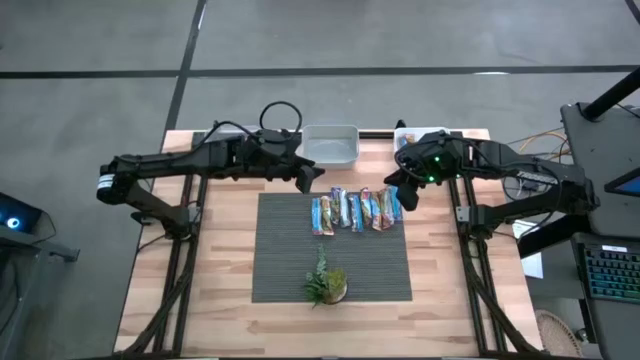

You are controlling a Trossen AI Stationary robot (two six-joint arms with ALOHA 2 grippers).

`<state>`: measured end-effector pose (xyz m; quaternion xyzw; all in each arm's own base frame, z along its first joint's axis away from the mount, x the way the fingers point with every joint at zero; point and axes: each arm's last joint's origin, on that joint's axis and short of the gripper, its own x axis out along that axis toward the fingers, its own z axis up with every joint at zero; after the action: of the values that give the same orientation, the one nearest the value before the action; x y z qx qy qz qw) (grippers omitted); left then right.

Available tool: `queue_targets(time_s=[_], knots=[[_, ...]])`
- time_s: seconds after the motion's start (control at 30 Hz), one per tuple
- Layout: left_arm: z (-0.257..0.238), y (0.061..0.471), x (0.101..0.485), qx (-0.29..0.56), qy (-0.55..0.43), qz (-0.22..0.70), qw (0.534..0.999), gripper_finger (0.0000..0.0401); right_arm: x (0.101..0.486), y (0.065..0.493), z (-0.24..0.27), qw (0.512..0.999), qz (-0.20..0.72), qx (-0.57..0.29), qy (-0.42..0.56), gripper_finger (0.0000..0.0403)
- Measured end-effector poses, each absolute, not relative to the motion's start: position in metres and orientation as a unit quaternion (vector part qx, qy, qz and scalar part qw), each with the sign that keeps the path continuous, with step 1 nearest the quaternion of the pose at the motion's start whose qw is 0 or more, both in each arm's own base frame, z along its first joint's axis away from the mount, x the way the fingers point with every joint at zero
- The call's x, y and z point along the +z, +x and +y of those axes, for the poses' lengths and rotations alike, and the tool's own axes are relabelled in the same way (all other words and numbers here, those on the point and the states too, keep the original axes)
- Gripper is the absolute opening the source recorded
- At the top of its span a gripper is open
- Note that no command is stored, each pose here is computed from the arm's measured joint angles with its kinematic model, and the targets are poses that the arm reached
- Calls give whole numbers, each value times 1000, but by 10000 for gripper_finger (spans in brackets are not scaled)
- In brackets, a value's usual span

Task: Pick and place Granola Bars by type
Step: Put the red granola bar into the transparent bin

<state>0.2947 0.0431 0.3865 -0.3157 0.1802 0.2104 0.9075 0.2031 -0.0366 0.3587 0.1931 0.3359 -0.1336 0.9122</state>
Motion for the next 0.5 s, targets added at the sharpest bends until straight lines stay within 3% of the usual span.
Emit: queue_targets(time_s=[0.23, 0.5], knots=[[45, 305, 400, 216, -337, 177, 899, 202, 362, 199, -36, 915, 328, -133, 192, 9], [48, 328, 394, 259, -350, 277, 857, 202, 362, 199, -36, 916, 328, -135, 190, 9]])
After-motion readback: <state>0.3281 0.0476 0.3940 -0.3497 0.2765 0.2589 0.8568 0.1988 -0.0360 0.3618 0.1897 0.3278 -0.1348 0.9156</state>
